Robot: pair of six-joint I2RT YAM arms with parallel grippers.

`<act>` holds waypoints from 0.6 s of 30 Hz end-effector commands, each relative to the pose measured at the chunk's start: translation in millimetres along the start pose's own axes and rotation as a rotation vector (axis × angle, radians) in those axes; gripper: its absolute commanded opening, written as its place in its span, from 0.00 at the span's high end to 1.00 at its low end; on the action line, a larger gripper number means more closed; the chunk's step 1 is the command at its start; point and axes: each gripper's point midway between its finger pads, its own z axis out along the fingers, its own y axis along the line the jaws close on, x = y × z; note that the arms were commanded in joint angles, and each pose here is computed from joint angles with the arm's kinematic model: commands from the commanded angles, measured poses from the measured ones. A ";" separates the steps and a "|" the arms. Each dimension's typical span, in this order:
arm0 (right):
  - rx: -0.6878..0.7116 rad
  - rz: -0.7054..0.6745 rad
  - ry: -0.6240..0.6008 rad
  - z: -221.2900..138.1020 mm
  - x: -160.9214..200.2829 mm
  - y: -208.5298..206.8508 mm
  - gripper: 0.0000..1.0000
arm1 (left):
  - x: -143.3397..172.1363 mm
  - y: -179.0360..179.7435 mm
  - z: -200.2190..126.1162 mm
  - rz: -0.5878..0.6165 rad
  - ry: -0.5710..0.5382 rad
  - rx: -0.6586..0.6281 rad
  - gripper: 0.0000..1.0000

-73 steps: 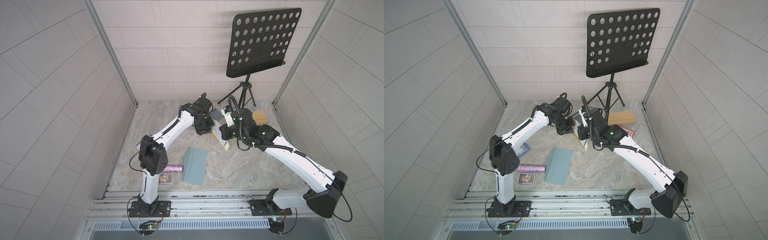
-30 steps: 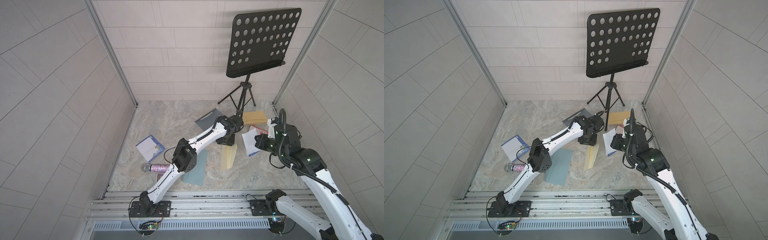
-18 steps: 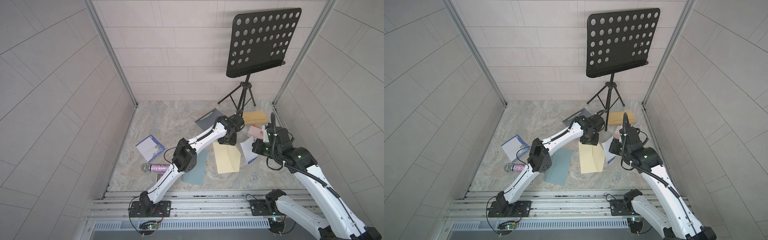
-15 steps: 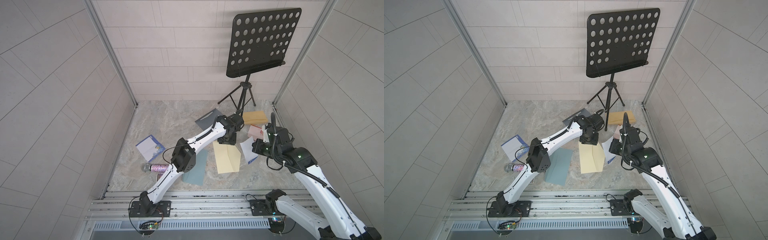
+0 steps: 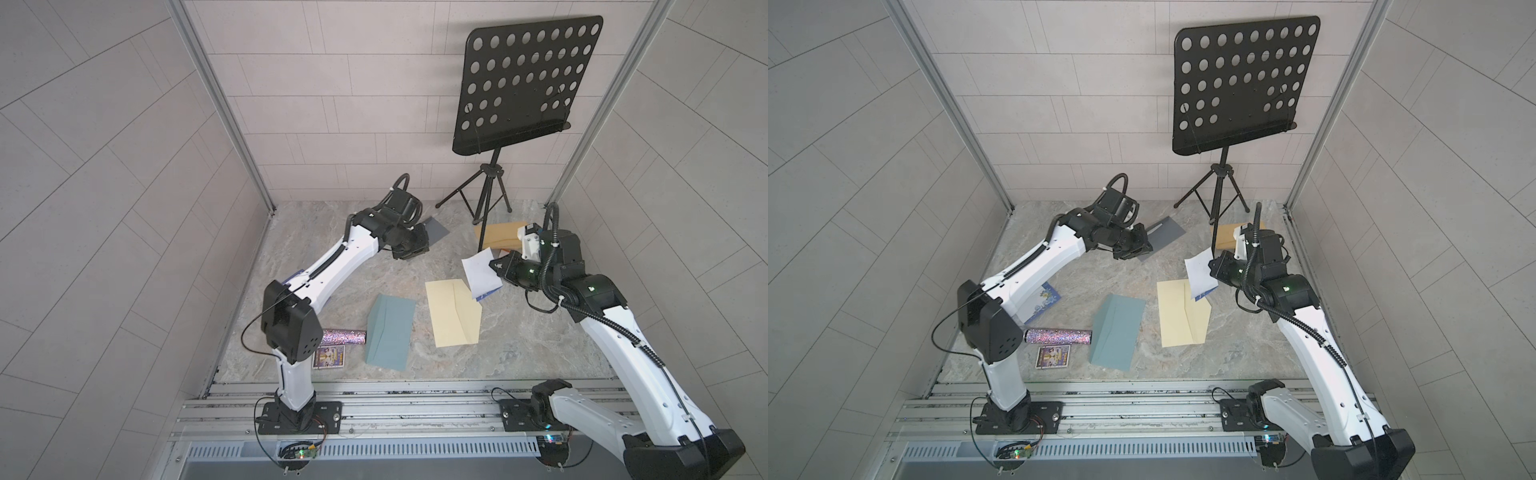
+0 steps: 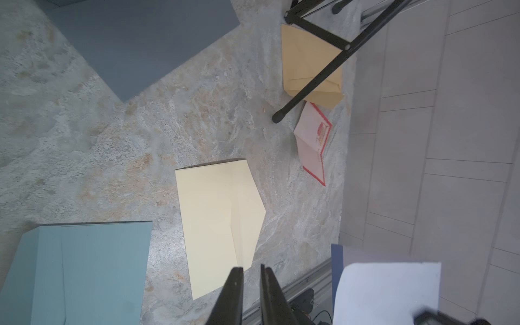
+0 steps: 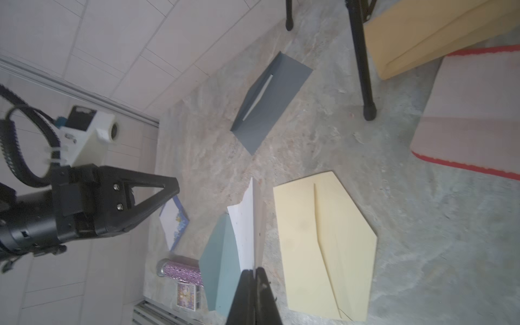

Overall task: Take the letter paper out of the envelope
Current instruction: Unfold the letter paper.

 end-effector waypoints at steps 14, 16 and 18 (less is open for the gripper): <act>-0.473 0.591 -0.051 13.3 -83.3 82.0 1.00 | 10.2 -90.1 -71.5 -0.083 -0.007 0.615 0.81; -0.475 0.606 -0.077 12.4 -89.8 80.9 1.00 | 13.3 -91.0 -78.4 -0.089 -0.015 0.636 0.81; -0.472 0.608 -0.087 12.6 -93.4 81.0 1.00 | 14.7 -92.8 -87.0 -0.094 -0.028 0.658 0.82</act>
